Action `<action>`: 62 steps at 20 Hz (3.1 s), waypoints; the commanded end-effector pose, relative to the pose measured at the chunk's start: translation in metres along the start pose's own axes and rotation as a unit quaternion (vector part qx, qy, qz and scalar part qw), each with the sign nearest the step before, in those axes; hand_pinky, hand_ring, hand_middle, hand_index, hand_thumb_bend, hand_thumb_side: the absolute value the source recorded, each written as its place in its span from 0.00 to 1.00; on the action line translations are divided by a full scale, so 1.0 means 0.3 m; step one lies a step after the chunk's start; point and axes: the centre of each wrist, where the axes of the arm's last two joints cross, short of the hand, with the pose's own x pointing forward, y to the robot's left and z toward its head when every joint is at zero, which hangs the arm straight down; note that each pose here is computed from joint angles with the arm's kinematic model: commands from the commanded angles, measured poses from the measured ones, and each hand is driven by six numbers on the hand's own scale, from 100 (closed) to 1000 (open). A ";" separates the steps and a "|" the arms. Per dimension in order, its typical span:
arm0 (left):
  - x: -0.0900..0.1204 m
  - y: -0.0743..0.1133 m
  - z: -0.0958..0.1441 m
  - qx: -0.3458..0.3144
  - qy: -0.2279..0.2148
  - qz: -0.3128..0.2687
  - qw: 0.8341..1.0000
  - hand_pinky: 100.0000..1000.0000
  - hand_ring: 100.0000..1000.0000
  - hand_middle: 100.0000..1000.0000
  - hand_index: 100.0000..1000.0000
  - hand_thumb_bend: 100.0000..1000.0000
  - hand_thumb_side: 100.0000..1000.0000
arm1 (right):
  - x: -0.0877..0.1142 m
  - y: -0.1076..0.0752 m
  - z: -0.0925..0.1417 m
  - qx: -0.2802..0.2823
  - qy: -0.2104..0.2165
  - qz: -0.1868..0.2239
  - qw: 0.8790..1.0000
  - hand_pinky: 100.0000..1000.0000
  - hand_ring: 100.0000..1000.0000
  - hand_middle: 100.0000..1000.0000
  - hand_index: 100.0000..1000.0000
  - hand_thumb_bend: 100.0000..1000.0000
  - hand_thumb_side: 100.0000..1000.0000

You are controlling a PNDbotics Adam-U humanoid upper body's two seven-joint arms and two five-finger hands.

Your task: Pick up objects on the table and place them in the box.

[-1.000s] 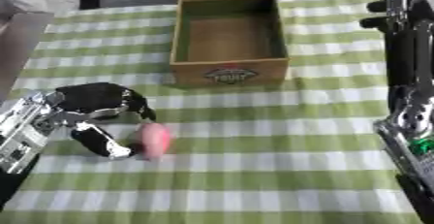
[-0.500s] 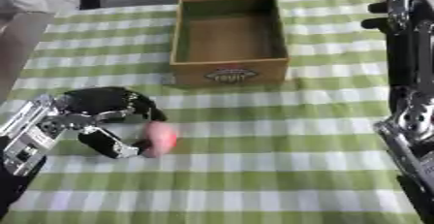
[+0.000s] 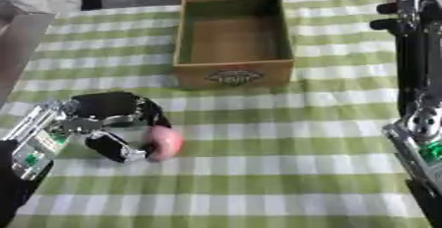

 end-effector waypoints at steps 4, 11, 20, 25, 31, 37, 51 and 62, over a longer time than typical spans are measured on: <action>-0.008 0.056 0.024 -0.148 -0.128 -0.124 0.973 0.48 0.50 0.50 0.60 0.00 0.12 | 0.024 -0.011 -0.007 -0.038 0.011 0.016 0.999 0.84 0.62 0.62 0.88 0.00 1.00; -0.017 0.090 0.046 -0.110 -0.135 -0.113 0.978 0.32 0.40 0.41 0.45 0.00 0.09 | 0.022 -0.011 -0.005 -0.036 0.013 0.015 0.999 0.84 0.62 0.62 0.88 0.00 1.00; -0.041 0.118 0.087 -0.065 -0.138 -0.092 0.984 0.22 0.35 0.36 0.42 0.00 0.18 | 0.020 -0.011 -0.004 -0.038 0.015 0.014 0.999 0.84 0.62 0.62 0.88 0.00 1.00; -0.053 0.141 0.116 -0.039 -0.136 -0.088 0.986 0.20 0.33 0.33 0.40 0.00 0.19 | 0.020 -0.011 -0.003 -0.039 0.016 0.015 0.999 0.84 0.62 0.62 0.88 0.00 1.00; -0.079 0.204 0.190 0.016 -0.116 -0.098 0.988 0.14 0.30 0.30 0.39 0.00 0.21 | 0.020 -0.009 -0.002 -0.037 0.015 0.016 0.999 0.84 0.62 0.62 0.88 0.00 1.00; -0.099 0.251 0.236 0.068 -0.092 -0.115 0.987 0.12 0.30 0.32 0.45 0.00 0.22 | 0.022 -0.008 -0.003 -0.035 0.015 0.016 0.999 0.84 0.62 0.62 0.88 0.00 1.00; -0.117 0.435 0.221 0.235 -0.062 -0.194 0.951 0.11 0.31 0.37 0.45 0.00 0.12 | 0.034 0.001 -0.006 -0.033 0.008 0.011 0.999 0.84 0.62 0.62 0.88 0.00 1.00; -0.170 0.489 0.094 0.346 -0.026 -0.232 0.909 0.11 0.28 0.36 0.44 0.00 0.08 | 0.056 0.012 -0.014 -0.026 -0.003 0.002 1.000 0.84 0.62 0.62 0.88 0.00 1.00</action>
